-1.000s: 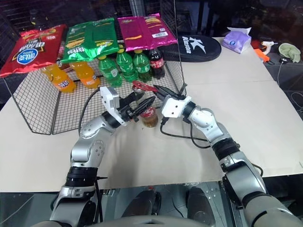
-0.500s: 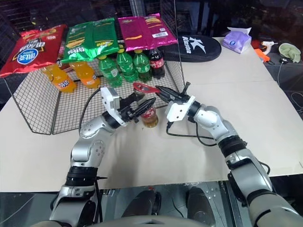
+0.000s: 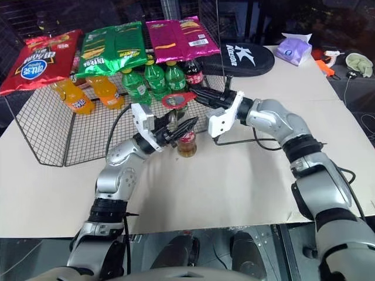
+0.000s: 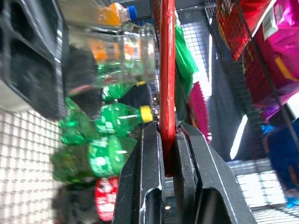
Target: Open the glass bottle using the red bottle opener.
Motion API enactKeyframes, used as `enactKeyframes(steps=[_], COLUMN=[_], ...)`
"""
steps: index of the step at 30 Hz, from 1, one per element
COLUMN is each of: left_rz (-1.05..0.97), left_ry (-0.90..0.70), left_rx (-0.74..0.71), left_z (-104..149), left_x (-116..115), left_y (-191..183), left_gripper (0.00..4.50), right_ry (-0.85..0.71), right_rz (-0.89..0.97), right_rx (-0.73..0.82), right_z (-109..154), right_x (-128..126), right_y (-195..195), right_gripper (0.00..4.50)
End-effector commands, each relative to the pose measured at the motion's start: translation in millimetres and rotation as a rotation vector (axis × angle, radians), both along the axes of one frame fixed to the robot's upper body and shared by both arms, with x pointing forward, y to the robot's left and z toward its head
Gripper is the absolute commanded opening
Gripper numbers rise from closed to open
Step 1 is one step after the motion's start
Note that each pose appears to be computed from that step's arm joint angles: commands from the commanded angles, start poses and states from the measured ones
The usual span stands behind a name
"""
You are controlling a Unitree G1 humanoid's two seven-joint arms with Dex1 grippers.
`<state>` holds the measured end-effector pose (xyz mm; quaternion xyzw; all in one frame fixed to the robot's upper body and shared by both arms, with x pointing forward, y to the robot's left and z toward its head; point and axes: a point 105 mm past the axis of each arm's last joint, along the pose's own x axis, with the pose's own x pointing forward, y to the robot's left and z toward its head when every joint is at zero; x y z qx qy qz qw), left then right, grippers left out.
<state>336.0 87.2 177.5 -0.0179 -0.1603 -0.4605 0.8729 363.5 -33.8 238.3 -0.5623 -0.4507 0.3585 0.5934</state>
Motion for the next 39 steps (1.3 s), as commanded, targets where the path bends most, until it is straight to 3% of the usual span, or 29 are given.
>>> enactKeyframes(steps=[1, 7, 11, 18, 23, 32, 39], left_rz=[-0.032, -0.033, -0.023, -0.008, 0.008, 0.017, 0.022], left_ry=[0.028, 0.029, 0.022, 0.019, 0.016, 0.005, -0.013], left_rx=[0.014, 0.014, 0.012, -0.013, -0.015, -0.007, 0.023], left_z=[-9, -9, -8, -4, -4, -2, 3], left_x=[-3, -3, -4, -9, -9, -9, -19], left_y=[-8, -9, -5, 0, 1, 3, 12], left_gripper=[2.14, 2.14, 2.14, 2.14, 4.32, 4.32, 4.32], right_ry=[-0.094, -0.035, 0.058, 0.207, 0.250, 0.290, 0.639], right_rz=[0.024, -0.025, -0.076, -0.166, -0.193, -0.211, -0.158], right_rx=[0.074, 0.154, 0.290, 0.443, 0.448, 0.476, 0.552], right_z=[34, 34, 35, 20, 6, 3, -30], right_x=[-6, 3, 10, 18, 17, 19, 9], right_y=[-2, -14, -31, -58, -61, -65, -67], right_gripper=[0.00, 0.00, 0.00, 0.00, 0.00, 0.00, 0.00])
